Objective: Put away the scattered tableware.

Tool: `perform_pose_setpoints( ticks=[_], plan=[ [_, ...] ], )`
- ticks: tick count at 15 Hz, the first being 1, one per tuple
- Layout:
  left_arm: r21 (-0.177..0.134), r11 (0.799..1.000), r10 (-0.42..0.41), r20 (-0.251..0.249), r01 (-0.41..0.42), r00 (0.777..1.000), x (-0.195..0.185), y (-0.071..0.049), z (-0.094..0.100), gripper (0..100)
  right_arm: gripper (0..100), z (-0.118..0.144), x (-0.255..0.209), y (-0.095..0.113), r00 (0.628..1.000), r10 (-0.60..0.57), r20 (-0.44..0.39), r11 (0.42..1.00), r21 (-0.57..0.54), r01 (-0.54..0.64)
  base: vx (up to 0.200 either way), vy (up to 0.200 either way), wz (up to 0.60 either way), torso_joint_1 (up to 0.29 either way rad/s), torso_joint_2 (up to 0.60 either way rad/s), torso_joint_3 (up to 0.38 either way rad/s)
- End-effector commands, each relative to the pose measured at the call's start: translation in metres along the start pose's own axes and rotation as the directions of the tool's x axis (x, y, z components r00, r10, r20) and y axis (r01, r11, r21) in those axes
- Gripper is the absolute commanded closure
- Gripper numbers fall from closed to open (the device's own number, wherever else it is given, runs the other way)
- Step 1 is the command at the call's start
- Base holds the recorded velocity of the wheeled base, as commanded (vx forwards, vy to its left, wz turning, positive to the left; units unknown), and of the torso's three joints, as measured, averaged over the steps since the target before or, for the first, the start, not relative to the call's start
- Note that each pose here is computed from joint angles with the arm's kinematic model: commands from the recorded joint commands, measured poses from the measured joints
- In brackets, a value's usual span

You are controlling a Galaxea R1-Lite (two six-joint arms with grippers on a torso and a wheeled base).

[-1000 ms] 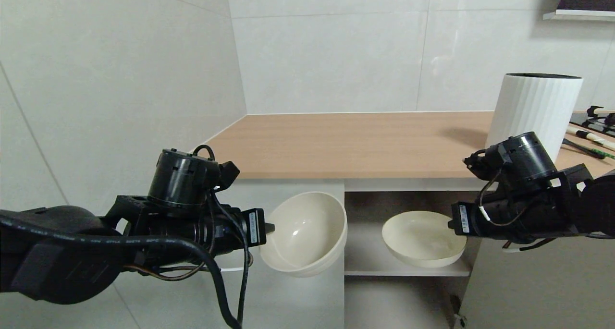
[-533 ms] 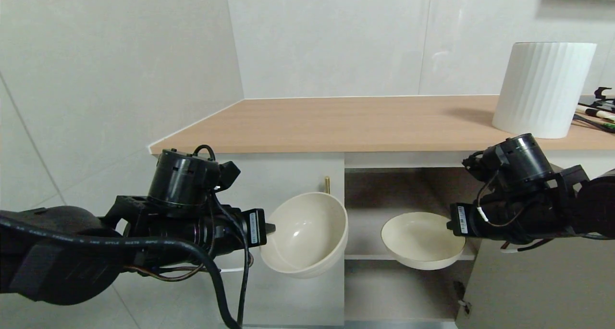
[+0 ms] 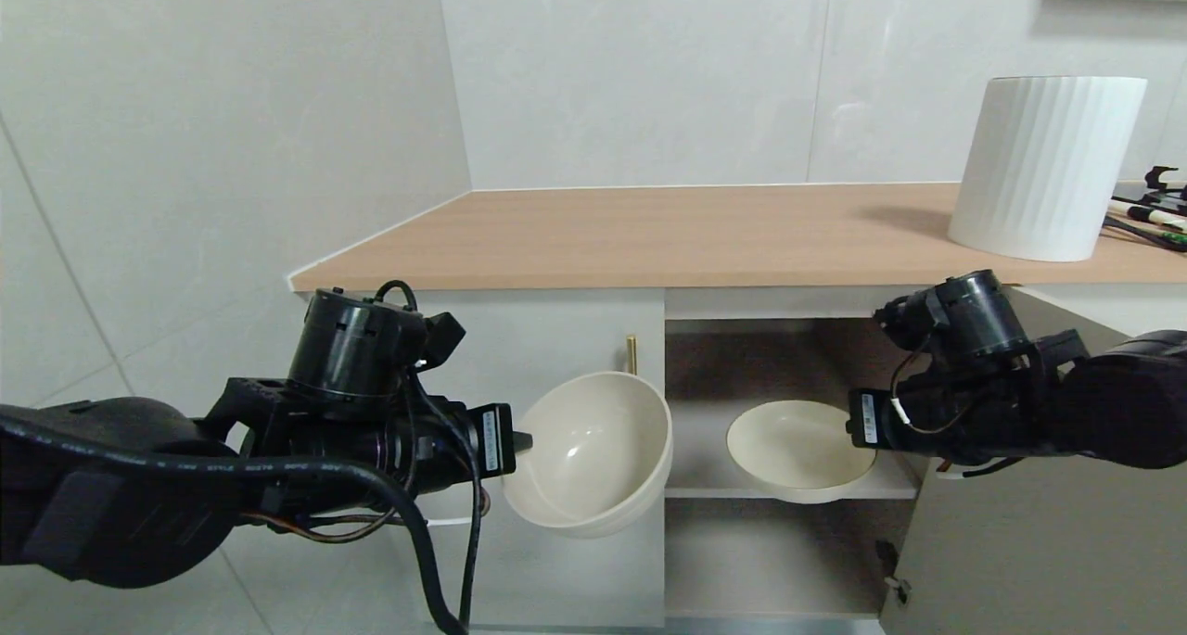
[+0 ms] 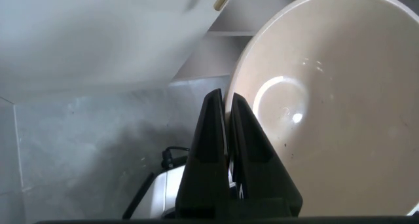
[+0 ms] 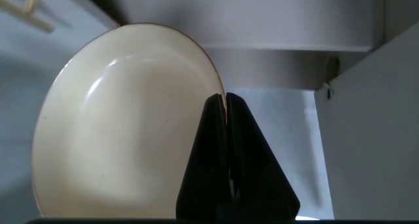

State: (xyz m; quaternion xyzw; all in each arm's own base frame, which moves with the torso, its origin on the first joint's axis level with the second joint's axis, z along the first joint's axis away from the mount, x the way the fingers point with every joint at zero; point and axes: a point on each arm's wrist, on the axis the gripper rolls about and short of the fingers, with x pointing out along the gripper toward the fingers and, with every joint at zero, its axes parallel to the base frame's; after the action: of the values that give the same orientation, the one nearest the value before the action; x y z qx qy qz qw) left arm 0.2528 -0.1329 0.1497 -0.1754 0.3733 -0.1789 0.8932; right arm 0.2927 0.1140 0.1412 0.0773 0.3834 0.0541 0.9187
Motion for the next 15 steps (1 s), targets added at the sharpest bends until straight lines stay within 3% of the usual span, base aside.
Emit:
perform_pose_setpoints(
  ticks=[1,8,15],
  plan=[
    [0.000,1.000,0.001,-0.004,-0.001,1.000,0.001,0.000,-0.001,100,100,-0.015,0.057,-0.009,0.996,-0.048,-0.072,0.999,0.013,0.049,0.000,0.000,0.00,0.000,0.00,0.000],
    [0.004,1.000,-0.002,-0.008,0.002,1.000,0.002,-0.002,-0.002,100,100,-0.043,0.172,-0.027,0.984,-0.163,-0.069,0.986,0.027,0.165,0.000,0.000,0.00,0.000,0.00,0.000],
    [0.003,1.000,0.000,-0.014,0.000,1.000,0.004,-0.001,-0.003,100,100,-0.036,0.214,-0.052,0.965,-0.259,-0.037,0.963,0.070,0.261,0.000,0.000,0.00,0.000,0.00,0.000]
  ],
)
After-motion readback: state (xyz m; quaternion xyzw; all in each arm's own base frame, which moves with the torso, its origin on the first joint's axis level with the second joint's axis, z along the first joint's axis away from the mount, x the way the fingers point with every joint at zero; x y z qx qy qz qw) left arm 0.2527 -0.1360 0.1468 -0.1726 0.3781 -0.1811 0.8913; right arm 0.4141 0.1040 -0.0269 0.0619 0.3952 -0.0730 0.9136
